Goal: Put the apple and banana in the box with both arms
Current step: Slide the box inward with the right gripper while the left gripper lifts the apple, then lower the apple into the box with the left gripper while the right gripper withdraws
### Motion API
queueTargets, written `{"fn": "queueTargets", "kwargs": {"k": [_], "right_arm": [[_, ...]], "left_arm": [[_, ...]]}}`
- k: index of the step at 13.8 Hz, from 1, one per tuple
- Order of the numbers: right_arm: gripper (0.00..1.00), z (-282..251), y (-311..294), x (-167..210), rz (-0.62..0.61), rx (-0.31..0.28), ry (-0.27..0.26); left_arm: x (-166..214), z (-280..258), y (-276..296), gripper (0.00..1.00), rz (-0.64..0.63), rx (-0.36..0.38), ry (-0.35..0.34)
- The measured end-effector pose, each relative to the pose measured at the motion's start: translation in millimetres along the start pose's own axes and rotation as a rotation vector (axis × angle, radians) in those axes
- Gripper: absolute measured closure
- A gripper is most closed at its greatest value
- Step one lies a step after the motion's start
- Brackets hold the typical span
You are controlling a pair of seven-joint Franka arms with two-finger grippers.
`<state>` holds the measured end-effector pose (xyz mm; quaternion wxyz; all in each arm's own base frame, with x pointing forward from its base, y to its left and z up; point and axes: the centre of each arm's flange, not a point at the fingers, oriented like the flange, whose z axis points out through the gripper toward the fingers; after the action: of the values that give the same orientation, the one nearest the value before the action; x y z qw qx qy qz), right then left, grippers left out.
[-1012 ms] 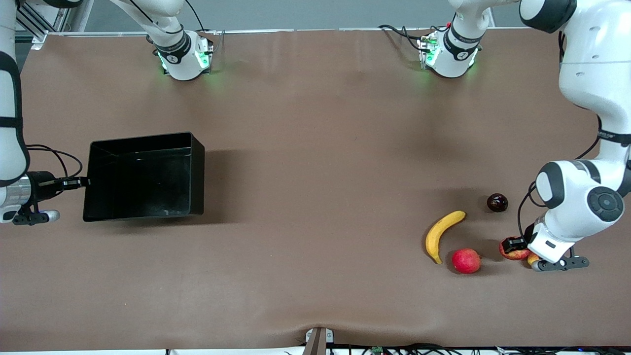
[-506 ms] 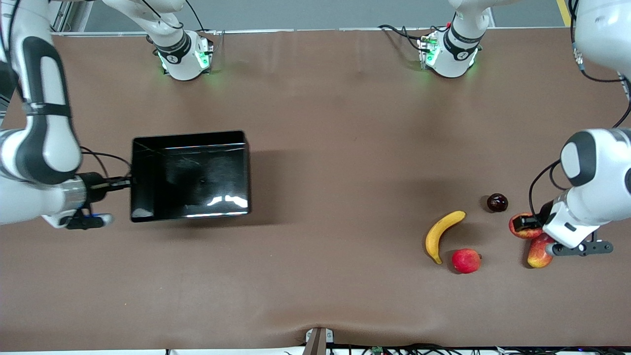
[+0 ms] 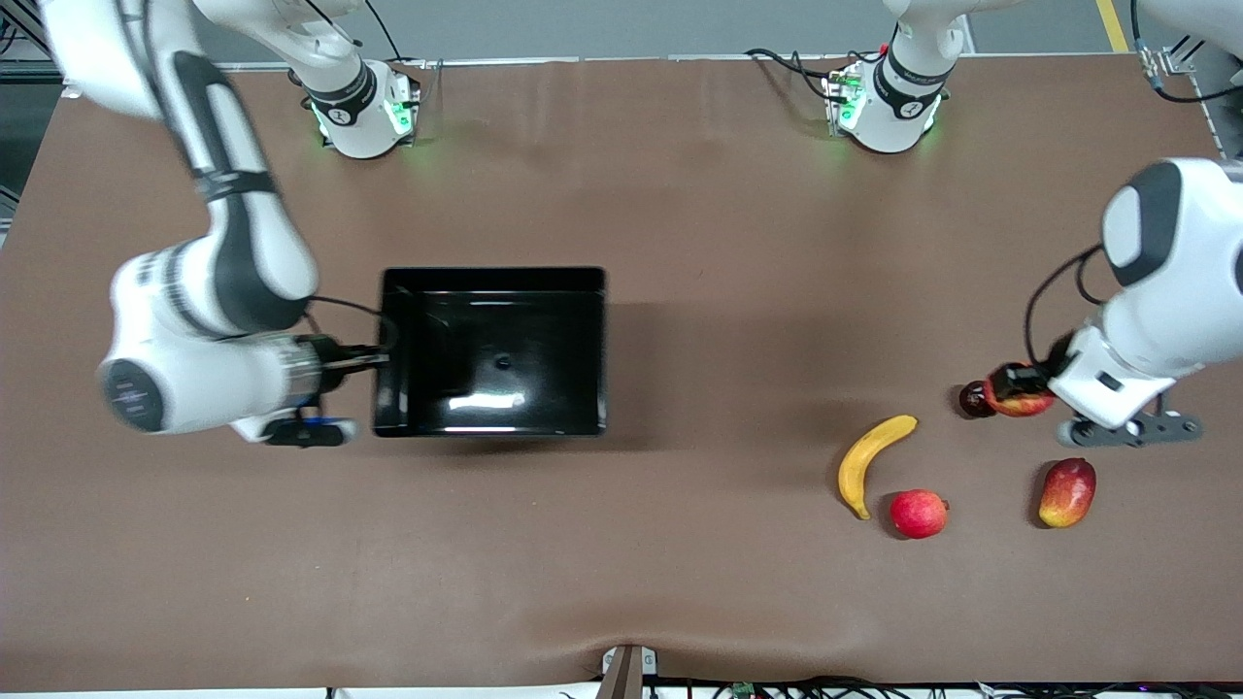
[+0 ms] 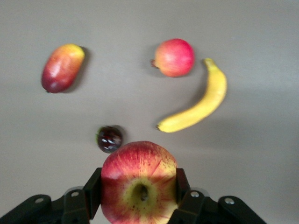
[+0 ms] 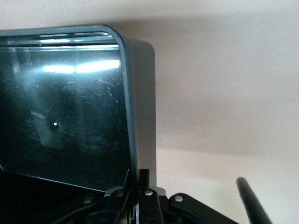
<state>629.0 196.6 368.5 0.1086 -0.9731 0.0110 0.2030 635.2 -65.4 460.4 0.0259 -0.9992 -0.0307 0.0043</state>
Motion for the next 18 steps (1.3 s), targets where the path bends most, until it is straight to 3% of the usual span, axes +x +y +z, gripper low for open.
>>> {"fn": "queueTargets", "kwargs": {"k": [6, 9, 12, 14, 18], "right_arm": [[0.94, 82, -142, -27, -0.002, 0.028, 0.048], [0.94, 132, -175, -25, 0.01, 0.041, 0.072], [0.94, 171, -196, -19, 0.045, 0.047, 0.118], [0.82, 183, -199, -17, 0.07, 0.05, 0.122], [0.39, 157, -194, -11, 0.093, 0.066, 0.135]], "left_arm": [[-54, -6, 138, 0.36, -0.1, -0.036, -0.019], [-69, 5, 183, 0.36, -0.107, -0.051, -0.014], [-81, 38, 229, 0.36, -0.14, -0.011, 0.007], [-89, 70, 255, 0.36, -0.17, 0.003, -0.003], [-97, 119, 285, 0.36, -0.15, -0.009, -0.044]]}}
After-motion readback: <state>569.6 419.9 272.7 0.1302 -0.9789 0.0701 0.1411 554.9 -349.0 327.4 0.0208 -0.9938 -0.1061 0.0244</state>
